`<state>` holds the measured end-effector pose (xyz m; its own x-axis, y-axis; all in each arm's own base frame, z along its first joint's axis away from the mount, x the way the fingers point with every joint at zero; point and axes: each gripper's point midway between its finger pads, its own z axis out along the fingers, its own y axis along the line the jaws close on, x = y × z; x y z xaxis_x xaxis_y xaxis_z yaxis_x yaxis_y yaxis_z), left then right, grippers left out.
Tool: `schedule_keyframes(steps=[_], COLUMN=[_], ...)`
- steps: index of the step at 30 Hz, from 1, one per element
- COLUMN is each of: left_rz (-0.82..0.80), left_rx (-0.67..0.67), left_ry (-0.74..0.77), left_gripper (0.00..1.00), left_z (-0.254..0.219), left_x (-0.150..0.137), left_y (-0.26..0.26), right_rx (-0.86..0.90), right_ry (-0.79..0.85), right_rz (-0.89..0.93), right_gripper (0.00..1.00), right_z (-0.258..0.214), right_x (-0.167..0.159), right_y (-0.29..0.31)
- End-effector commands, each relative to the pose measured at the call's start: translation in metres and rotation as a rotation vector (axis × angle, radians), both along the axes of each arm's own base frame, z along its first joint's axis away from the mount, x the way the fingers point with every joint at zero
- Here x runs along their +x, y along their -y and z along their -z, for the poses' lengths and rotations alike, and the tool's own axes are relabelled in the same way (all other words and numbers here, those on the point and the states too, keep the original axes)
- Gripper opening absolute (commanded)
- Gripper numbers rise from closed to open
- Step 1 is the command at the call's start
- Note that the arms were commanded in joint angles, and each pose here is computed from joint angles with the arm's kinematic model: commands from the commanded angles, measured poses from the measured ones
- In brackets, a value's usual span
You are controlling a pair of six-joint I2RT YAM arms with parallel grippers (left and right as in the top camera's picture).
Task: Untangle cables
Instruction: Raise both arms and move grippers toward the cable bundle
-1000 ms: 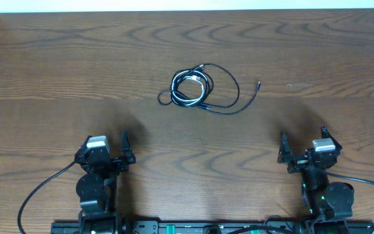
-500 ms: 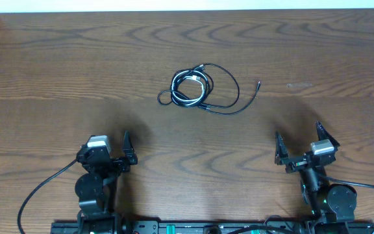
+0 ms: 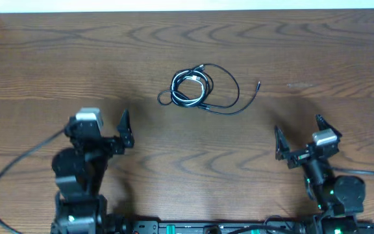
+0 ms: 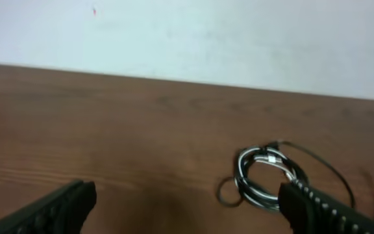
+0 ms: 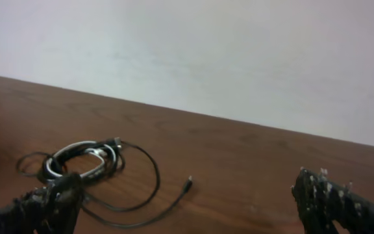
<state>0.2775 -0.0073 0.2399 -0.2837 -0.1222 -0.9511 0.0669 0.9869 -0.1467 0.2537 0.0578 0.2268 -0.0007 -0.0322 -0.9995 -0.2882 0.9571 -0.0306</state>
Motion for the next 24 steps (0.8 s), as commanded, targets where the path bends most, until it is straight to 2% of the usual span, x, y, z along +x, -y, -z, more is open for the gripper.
schedule_keyframes(steps=[1, 11, 19, 24], left_rz=[0.033, 0.148, 0.245, 0.298], left_rx=[-0.025, -0.101, -0.102, -0.096], left_ry=[-0.047, -0.24, -0.443, -0.531], left_gripper=[0.95, 0.96, 0.95, 0.96], left_z=[-0.024, -0.038, -0.014, 0.013], left_x=[0.014, 0.05, 0.081, 0.097], left_y=[0.005, 0.031, 0.067, 0.09], right_rx=[-0.01, 0.0, 0.03, -0.031], right_ry=[-0.015, -0.2, -0.38, -0.473], right_rz=[-0.062, -0.252, -0.369, -0.389], right_gripper=[0.99, 0.99, 0.99, 0.99], right_z=[-0.025, -0.052, -0.049, -0.028], right_x=[0.009, 0.069, 0.123, 0.145], right_y=[-0.011, -0.048, -0.071, -0.074])
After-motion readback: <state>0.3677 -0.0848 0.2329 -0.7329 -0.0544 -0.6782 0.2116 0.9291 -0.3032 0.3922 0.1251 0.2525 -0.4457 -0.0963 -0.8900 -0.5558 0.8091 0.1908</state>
